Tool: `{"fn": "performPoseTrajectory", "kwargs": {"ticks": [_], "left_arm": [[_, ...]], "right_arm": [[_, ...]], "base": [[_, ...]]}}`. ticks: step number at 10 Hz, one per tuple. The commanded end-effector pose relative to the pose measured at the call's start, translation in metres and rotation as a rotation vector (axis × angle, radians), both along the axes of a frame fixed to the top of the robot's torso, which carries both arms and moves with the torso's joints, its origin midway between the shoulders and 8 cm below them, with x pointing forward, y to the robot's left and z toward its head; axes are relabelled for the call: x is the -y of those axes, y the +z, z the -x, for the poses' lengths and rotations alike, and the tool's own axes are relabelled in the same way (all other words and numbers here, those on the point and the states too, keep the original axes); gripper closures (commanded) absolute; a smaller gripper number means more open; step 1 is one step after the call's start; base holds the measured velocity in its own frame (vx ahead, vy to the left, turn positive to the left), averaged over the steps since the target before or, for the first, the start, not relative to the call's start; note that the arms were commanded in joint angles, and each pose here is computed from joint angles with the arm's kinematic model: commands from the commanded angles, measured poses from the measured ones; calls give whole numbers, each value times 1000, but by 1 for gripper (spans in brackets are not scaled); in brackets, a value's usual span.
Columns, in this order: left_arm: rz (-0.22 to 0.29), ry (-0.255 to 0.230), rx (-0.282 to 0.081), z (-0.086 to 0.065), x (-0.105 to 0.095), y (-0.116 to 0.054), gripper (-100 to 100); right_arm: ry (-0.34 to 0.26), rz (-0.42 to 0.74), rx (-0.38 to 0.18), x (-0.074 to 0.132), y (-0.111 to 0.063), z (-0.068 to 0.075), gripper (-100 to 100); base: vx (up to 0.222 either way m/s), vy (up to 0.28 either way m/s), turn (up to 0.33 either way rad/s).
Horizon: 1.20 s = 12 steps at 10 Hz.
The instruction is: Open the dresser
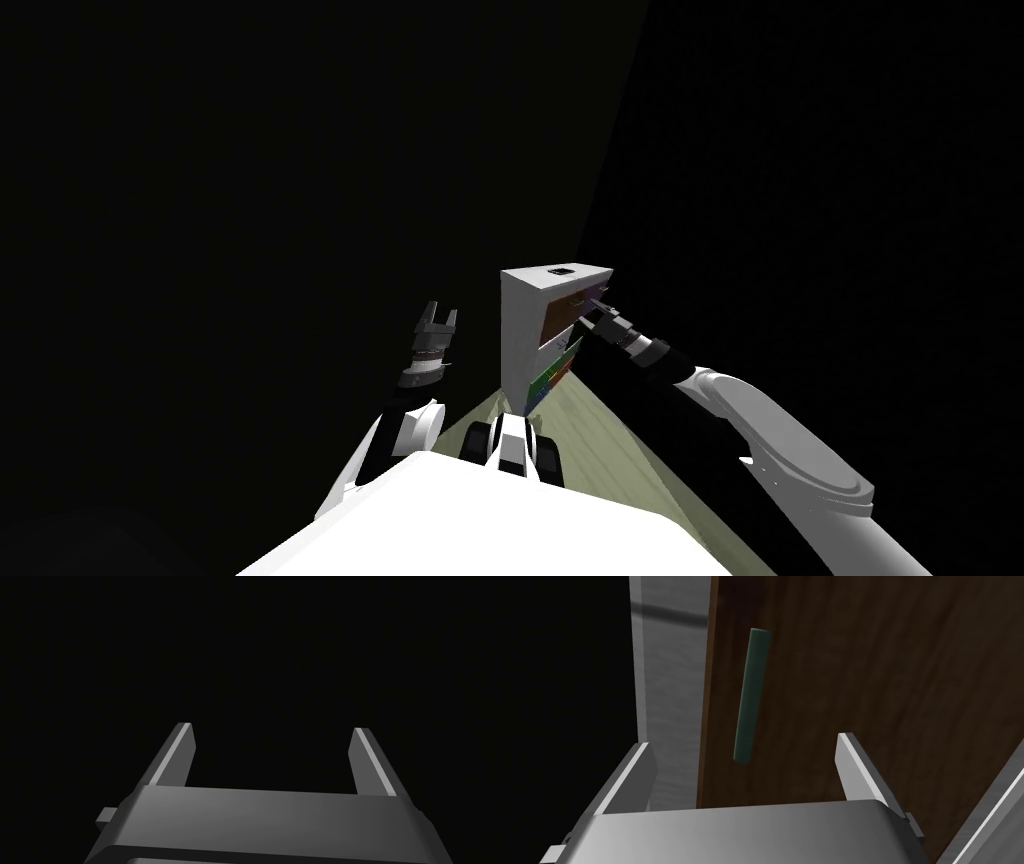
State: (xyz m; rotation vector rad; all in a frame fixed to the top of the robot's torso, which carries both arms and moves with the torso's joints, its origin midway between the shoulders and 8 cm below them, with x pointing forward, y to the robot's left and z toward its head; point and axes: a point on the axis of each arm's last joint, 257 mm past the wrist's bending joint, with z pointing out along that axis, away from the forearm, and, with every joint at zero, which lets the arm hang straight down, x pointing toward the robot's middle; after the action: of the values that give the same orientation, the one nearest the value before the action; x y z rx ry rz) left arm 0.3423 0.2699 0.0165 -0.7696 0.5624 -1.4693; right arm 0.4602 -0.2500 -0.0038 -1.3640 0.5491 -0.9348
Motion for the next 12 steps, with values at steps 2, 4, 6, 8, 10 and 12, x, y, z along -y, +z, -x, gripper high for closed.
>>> {"fn": "performPoseTrajectory", "kwargs": {"ticks": [2,4,6,8,10,12], "left_arm": [[0,0,0,0,0,0,0],[0,0,0,0,0,0,0],[0,0,0,0,0,0,0],[-1,0,0,0,0,0,0],[-1,0,0,0,0,0,0],[0,0,0,0,0,0,0]], "right_arm": [[-31,69,21,11,2,-1,-100],[-32,77,24,14,7,-2,-100],[-22,79,25,12,10,0,100],[-14,80,26,11,12,2,100],[-9,81,18,10,9,3,100],[1,81,16,7,9,5,100]], "base": [[55,154,-52],[49,74,-23],[-46,-26,-36],[-129,-118,-40],[-87,-87,-33],[-105,-112,-52]]}}
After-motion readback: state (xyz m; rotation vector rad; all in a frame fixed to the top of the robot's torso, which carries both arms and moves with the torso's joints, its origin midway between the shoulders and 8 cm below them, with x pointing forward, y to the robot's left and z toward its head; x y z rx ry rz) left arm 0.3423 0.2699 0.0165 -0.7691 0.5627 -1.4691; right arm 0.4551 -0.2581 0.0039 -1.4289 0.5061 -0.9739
